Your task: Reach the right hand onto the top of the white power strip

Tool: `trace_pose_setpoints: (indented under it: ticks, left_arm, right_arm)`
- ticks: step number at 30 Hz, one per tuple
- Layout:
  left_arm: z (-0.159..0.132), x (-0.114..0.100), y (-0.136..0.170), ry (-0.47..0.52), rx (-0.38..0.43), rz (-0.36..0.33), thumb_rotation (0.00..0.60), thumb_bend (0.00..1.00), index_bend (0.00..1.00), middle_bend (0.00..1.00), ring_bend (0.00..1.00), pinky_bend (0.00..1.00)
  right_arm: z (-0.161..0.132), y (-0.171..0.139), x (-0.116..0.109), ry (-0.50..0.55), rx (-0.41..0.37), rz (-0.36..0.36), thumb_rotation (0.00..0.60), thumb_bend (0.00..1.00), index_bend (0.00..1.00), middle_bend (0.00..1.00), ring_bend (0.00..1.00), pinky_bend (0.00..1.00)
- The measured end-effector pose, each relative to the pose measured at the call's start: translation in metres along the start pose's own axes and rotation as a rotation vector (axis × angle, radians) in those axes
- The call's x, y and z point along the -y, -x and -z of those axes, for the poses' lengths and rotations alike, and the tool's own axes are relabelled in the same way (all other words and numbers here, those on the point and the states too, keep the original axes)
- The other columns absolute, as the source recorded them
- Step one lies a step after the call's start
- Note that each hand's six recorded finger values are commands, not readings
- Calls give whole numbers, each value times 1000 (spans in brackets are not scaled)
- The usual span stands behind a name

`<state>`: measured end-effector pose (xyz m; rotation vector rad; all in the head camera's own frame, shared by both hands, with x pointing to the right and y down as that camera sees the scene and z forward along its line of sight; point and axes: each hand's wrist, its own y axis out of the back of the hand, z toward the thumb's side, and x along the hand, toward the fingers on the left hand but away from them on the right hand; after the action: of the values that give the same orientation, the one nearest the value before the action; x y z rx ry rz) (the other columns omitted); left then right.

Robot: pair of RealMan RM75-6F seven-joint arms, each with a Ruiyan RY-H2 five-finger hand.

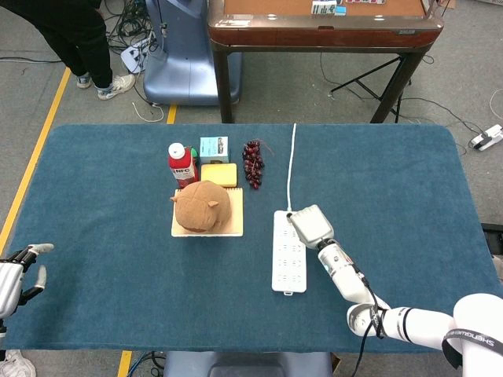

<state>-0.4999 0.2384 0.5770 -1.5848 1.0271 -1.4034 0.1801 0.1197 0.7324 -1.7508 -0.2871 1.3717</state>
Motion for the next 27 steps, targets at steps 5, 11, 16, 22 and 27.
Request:
trace_pose_setpoints:
  ticks: [5,11,16,22,27]
  left_arm:
    - [0,-1,0,1,1,-2,600,606,373,362,451,701]
    - [0,-1,0,2,1,-2,600,606,373,362,451,701]
    - [0,-1,0,1,-1,-2,600,606,373,362,451,701]
    - [0,-1,1,4,1,-3,600,606,373,362,451,701]
    - [1,0,1,-1,0,1,600,606,373,362,451,701]
  right_arm:
    - [-1,1,1,0,1,-5,600,782,359,1000,1000,1000]
    - [0,4,6,2,7,-22,600,782,359,1000,1000,1000]
    - [-1,6,10,9,2,-38,600,781,359,1000,1000,1000]
    - [-2,7,8,15,-5,-29,600,782,359,1000,1000,1000]
    - [-4,-4,-11,27,-20,35,600,782,359,984,1000,1000]
